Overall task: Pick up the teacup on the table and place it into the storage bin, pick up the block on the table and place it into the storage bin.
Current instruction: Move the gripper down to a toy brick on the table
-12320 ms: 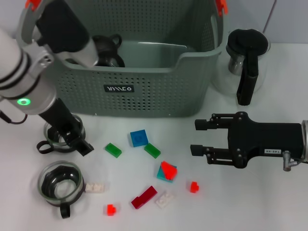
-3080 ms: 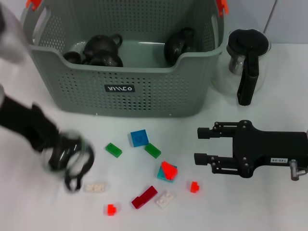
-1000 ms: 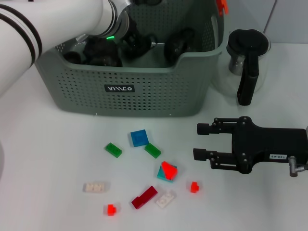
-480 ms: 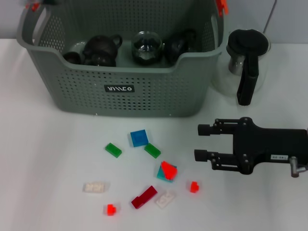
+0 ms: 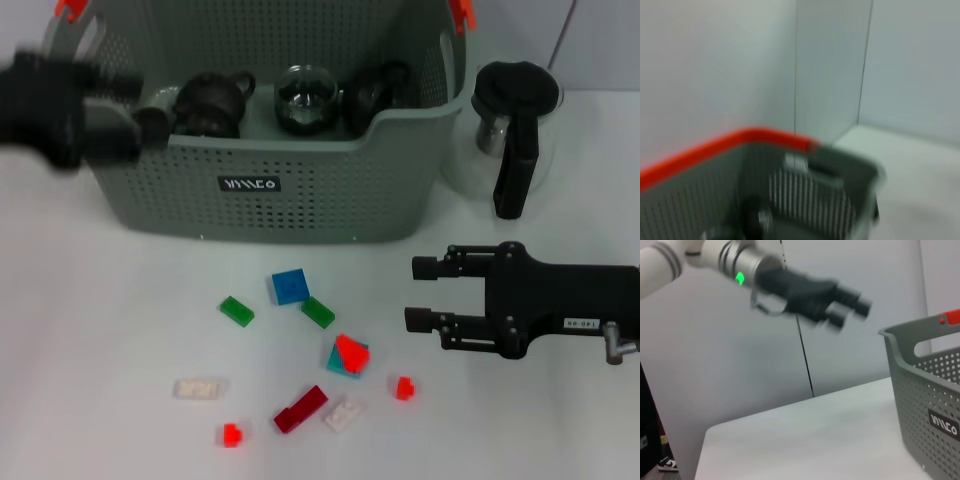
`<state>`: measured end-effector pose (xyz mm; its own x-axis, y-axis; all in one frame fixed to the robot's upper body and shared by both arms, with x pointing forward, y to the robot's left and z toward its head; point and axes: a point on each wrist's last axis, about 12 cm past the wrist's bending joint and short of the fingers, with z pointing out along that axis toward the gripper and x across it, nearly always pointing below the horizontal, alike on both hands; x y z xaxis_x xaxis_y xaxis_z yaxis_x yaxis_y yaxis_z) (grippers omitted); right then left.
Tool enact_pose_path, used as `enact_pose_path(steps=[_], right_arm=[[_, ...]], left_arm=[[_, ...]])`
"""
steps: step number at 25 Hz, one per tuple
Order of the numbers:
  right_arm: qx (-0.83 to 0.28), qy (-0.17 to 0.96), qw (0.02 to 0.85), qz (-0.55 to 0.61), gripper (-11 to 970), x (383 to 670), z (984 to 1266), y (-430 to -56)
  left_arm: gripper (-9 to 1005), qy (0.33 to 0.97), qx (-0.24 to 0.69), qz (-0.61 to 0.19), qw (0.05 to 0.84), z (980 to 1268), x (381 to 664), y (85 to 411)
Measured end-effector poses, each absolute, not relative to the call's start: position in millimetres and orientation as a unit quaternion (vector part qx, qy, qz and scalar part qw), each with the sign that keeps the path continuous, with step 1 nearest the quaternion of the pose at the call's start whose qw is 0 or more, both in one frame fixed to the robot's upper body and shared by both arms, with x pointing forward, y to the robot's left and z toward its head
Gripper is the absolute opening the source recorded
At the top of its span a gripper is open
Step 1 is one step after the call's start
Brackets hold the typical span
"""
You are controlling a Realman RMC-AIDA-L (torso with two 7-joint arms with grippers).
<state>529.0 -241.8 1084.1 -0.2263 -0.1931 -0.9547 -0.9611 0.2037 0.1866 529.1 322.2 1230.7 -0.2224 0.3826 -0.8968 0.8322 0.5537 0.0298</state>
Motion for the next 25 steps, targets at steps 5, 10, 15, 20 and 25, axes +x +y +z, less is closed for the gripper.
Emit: enact_pose_path(steps=[5,10,15,20,25], right_arm=[[-0.446,0.648,0.431,0.442,645,528.0,1083.1,-245.2],[-0.444,0.65,0.431,0.44,644,527.9,1082.4,-246.3],[-0.444,0.651,0.431,0.441,644,527.8,1082.1,-246.0],[-0.442,0.653,0.432,0.438,645,528.5,1081.4,-245.9],[-0.441,0.654,0.432,0.436,645,528.5,1080.6,-245.5]], left_arm=[[535,0.761,0.459,-0.213,0.405,1196.7,505.4,328.1],[624,0.782,0.479,-0.218,0.334,1169.5,510.7,319.2],[639,0.79,0.5,-0.22,0.279,1141.1,521.0,300.7],[627,0.781,0.53,-0.226,0.239,1121.9,523.2,281.7],[614,0.779,0.546,-0.214,0.223,1109.5,521.8,273.1]])
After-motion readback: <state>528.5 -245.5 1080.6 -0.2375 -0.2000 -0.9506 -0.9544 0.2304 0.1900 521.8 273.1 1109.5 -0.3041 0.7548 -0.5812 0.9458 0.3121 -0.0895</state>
